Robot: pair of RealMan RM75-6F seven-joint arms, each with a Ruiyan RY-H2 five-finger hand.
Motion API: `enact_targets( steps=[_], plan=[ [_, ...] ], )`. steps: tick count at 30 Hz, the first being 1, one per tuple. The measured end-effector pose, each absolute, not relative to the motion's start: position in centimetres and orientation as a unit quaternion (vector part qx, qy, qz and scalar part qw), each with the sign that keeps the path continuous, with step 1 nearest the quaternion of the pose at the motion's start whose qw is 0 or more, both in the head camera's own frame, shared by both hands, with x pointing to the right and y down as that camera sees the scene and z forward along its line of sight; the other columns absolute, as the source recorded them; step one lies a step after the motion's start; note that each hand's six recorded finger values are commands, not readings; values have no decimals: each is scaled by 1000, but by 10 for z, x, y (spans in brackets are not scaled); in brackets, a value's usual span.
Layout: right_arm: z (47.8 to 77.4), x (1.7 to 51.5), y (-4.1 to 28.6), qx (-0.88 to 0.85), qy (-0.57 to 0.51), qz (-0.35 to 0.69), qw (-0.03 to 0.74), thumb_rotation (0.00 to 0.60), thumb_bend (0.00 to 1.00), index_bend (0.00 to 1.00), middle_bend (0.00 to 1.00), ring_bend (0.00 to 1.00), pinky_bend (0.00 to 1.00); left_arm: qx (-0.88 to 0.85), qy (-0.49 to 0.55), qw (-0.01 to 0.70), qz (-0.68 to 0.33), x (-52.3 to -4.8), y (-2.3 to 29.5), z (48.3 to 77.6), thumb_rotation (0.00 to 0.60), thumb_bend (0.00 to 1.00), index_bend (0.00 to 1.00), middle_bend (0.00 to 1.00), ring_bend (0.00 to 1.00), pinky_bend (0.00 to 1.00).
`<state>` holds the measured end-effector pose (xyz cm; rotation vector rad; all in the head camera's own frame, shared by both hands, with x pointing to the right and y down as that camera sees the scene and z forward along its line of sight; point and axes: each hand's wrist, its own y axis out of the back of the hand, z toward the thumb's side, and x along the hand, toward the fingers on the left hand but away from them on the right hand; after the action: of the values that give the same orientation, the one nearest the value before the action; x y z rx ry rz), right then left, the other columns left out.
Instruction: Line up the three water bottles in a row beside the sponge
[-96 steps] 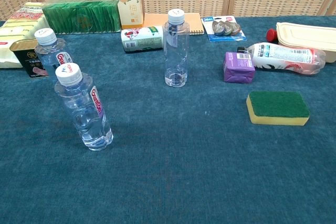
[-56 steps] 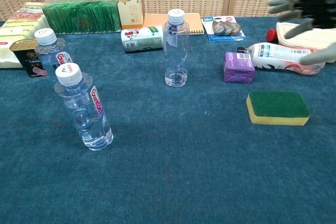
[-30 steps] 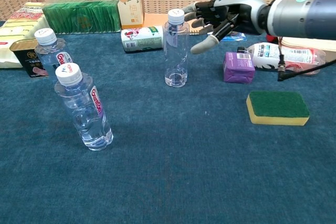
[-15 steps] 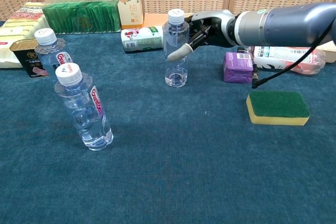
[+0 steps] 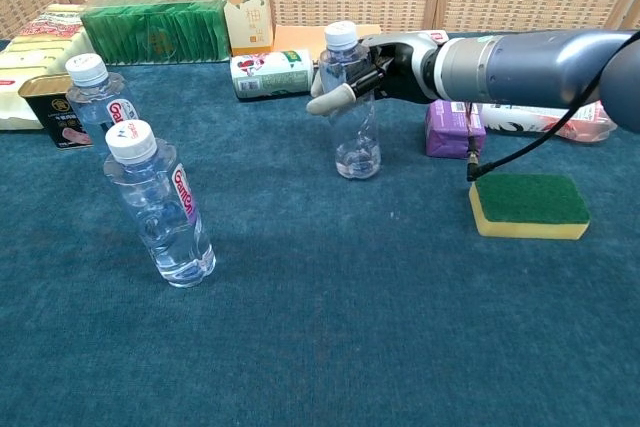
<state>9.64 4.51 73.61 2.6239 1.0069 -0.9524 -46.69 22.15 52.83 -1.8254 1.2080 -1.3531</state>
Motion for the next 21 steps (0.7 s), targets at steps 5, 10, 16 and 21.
enact_targets(
  steps=[5,10,16,21],
  plan=[
    [720,102,45,889,338,-300,72,600,223,583,621,420,295,-686,449,279,-500,-465,223,527,600,60,0,0,0,11],
    [694,117,48,897,343,-275,52,600,228,583,621,419,286,-693,442,280,-495,-461,225,527,600,61,0,0,0,11],
    [672,155,61,893,362,-264,30,600,228,583,621,409,256,-699,436,284,-491,-455,227,527,600,60,0,0,0,12],
    [675,180,79,887,373,-272,24,600,227,583,621,403,220,-705,429,286,-487,-448,229,527,600,60,0,0,0,12]
  ],
)
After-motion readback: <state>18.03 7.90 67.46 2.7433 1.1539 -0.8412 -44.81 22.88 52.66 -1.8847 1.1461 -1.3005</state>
